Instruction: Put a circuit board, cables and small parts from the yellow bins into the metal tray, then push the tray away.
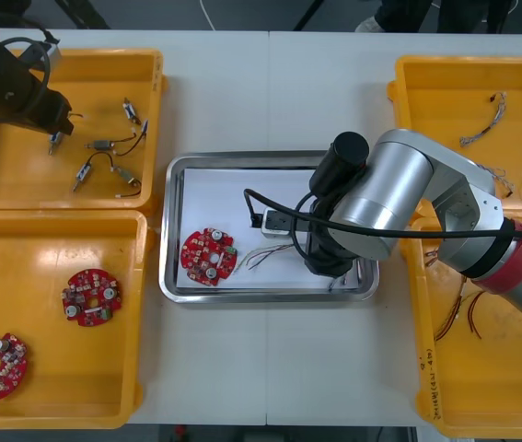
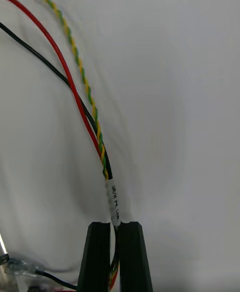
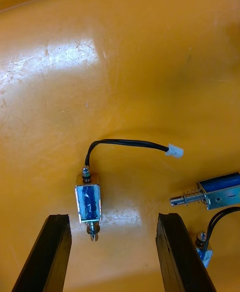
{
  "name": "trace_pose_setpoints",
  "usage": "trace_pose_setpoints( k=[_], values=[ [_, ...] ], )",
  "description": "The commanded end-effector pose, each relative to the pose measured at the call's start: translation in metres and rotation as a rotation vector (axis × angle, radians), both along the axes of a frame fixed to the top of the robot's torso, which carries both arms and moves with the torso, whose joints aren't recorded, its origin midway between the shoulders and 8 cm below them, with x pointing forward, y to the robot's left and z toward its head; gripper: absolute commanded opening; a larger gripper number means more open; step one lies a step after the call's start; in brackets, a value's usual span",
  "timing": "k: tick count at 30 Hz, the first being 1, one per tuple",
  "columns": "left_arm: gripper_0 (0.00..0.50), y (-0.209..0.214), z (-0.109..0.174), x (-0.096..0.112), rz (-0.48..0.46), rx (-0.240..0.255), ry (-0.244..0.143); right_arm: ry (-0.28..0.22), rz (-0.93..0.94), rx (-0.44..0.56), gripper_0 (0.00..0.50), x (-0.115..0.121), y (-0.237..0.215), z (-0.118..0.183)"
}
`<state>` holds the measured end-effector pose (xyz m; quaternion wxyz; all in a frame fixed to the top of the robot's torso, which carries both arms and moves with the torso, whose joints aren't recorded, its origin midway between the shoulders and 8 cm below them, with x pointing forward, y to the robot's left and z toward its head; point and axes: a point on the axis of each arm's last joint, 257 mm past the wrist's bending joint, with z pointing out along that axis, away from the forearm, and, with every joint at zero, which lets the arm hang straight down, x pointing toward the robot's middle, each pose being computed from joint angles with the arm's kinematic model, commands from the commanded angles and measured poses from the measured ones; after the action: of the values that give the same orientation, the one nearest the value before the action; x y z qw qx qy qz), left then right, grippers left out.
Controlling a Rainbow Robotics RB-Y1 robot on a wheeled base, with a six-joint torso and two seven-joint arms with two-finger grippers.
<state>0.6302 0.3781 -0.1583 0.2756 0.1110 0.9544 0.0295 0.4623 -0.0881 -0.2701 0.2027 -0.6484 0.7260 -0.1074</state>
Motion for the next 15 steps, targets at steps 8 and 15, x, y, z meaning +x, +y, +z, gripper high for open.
trace_pose_setpoints(
  k=[8, 15],
  values=[
    [0.500, -0.006, 0.011, 0.024, -0.139, 0.101, -0.074, -0.070, 0.057, -0.005, 0.500, 0.014, 0.013, 0.021],
    [0.500, -0.008, 0.003, 0.027, -0.137, 0.102, -0.080, -0.083, 0.056, 0.012, 0.500, 0.017, 0.016, 0.030]
  ],
)
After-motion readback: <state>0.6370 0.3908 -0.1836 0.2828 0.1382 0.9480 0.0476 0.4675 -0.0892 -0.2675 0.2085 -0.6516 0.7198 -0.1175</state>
